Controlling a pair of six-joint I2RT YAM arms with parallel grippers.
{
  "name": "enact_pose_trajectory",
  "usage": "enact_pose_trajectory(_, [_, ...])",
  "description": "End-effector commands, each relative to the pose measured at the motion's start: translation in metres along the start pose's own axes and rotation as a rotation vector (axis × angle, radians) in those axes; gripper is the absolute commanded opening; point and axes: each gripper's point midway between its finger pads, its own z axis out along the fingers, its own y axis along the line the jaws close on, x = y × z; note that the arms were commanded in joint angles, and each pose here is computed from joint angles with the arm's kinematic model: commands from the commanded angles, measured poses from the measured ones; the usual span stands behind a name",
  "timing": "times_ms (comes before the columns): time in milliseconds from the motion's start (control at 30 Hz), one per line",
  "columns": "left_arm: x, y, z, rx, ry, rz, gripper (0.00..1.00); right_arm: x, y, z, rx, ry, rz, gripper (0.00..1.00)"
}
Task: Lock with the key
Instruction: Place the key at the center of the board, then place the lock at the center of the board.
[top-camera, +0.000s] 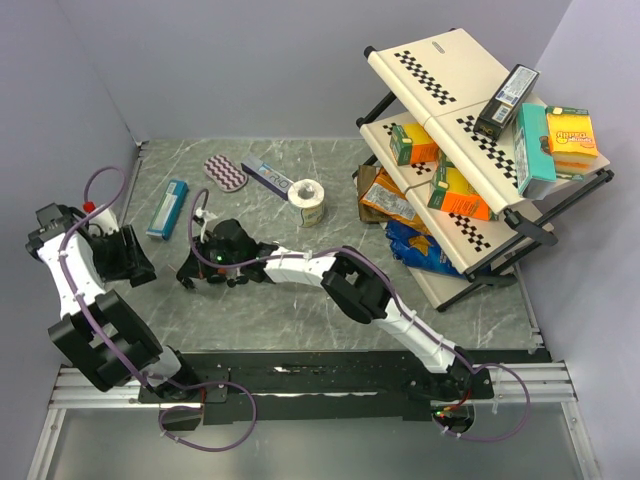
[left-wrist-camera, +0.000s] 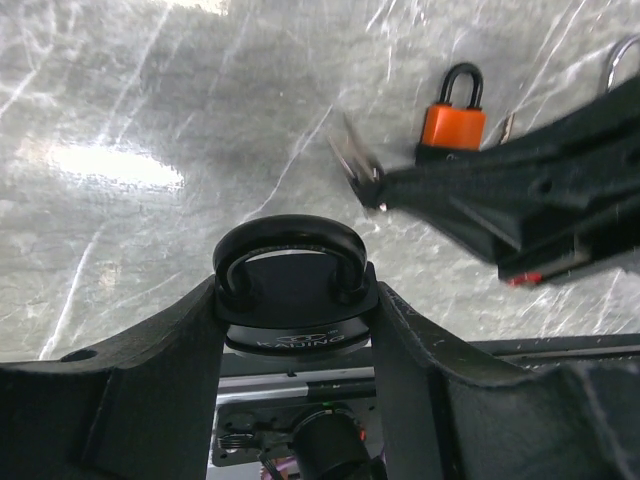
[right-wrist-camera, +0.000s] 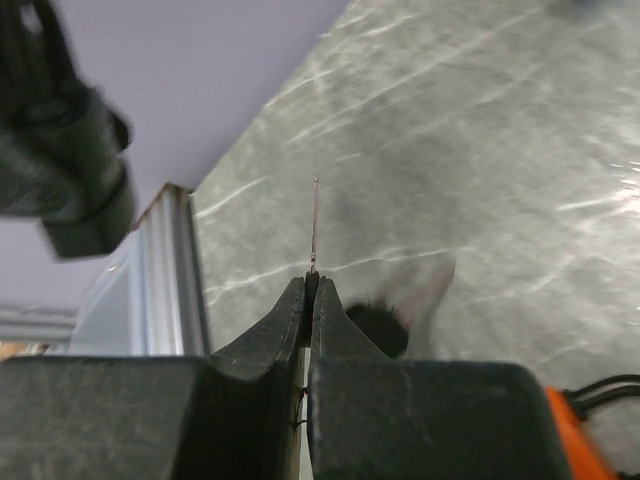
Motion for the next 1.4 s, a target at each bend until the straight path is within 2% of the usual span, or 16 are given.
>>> enact_pose_trajectory(0, [-0.005,-0.004,-0.004,0.019,-0.048,0.071,0.01,-0.018,-0.01,0.009,0.021,-0.085,-0.015,0.01])
enact_pose_trajectory(167, [0.001,0.001,0.005,0.023,-0.02,0.06,0.01,-0.02,-0.012,0.011,0.02,-0.088,-0.009,0.06])
enact_pose_trajectory(267, [0.001,0.001,0.007,0.022,-0.022,0.058,0.01,-0.022,-0.012,0.01,0.017,-0.092,-0.005,0.22])
enact_pose_trajectory(300, [0.001,0.002,0.007,0.02,-0.021,0.057,0.01,-0.022,-0.011,0.01,0.012,-0.09,-0.008,0.39])
enact_pose_trajectory(367, [0.004,0.004,0.009,0.018,-0.014,0.057,0.01,-0.023,-0.012,0.01,0.011,-0.091,-0.009,0.5])
enact_pose_trajectory(500, [0.009,0.01,0.014,-0.007,0.0,0.07,0.01,-0.027,-0.009,0.01,-0.002,-0.091,-0.019,0.6])
enact_pose_trajectory(633, [0.011,0.019,0.018,-0.044,0.009,0.076,0.01,-0.038,0.013,0.004,-0.074,-0.103,-0.067,0.7])
enact_pose_trajectory(700, [0.007,0.029,0.021,-0.08,0.023,0.075,0.01,-0.044,0.02,0.0,-0.098,-0.11,-0.096,0.8])
enact_pose_trajectory(900, [0.007,0.052,0.032,-0.135,0.105,0.072,0.01,-0.062,0.057,-0.026,-0.172,-0.11,-0.161,0.92])
enact_pose_trajectory(1033, [0.014,0.069,0.042,-0.191,0.159,0.068,0.01,-0.065,0.065,-0.047,-0.176,-0.095,-0.197,0.99])
enact_pose_trajectory(1167, [0.015,0.077,0.05,-0.197,0.193,0.07,0.01,-0.078,0.082,-0.069,-0.204,-0.097,-0.213,1.0])
enact_pose_trajectory(1367, [0.012,0.088,0.06,-0.225,0.238,0.111,0.01,-0.071,0.089,-0.096,-0.22,-0.036,-0.305,1.0])
